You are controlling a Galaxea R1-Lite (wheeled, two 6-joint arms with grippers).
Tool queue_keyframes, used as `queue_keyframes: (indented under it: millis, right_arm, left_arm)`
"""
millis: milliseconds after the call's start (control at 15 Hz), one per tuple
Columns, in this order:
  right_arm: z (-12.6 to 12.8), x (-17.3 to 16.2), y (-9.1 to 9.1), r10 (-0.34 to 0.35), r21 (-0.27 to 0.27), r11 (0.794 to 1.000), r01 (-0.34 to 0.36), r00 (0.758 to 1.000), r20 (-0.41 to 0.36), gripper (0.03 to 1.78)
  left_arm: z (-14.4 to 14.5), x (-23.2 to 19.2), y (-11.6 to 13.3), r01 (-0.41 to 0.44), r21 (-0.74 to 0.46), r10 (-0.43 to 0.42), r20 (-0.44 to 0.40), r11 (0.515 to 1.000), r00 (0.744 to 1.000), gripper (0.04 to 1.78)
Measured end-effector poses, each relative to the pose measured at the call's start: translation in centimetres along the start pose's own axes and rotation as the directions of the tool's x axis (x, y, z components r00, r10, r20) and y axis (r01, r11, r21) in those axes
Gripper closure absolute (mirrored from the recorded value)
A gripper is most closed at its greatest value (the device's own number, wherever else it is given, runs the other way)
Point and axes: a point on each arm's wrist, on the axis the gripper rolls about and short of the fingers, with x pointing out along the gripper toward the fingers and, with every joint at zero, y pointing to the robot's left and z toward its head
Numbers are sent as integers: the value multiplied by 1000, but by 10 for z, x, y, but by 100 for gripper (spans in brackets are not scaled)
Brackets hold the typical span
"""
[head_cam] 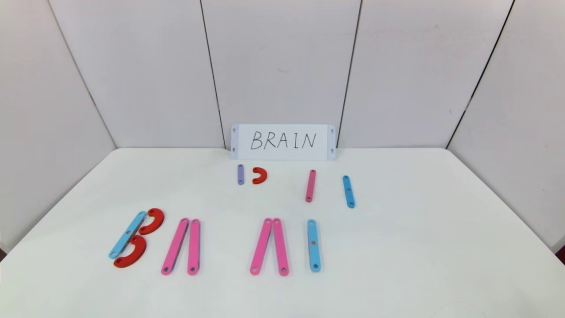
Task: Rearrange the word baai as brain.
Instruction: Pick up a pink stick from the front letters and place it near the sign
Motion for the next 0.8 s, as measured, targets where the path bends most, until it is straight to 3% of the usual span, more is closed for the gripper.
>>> queue_keyframes:
  millis: [467,800]
  right_arm:
    - [2,-1,0,-4,-6,1000,4,1000,5,8]
    - [44,-12,0,13,-6,1000,-13,999,47,8]
  left_arm:
    - [1,-1,0,-5,4,5,-6,1000,1000,8]
    - [31,-8,-1,0,2,0,6,1000,1000,8]
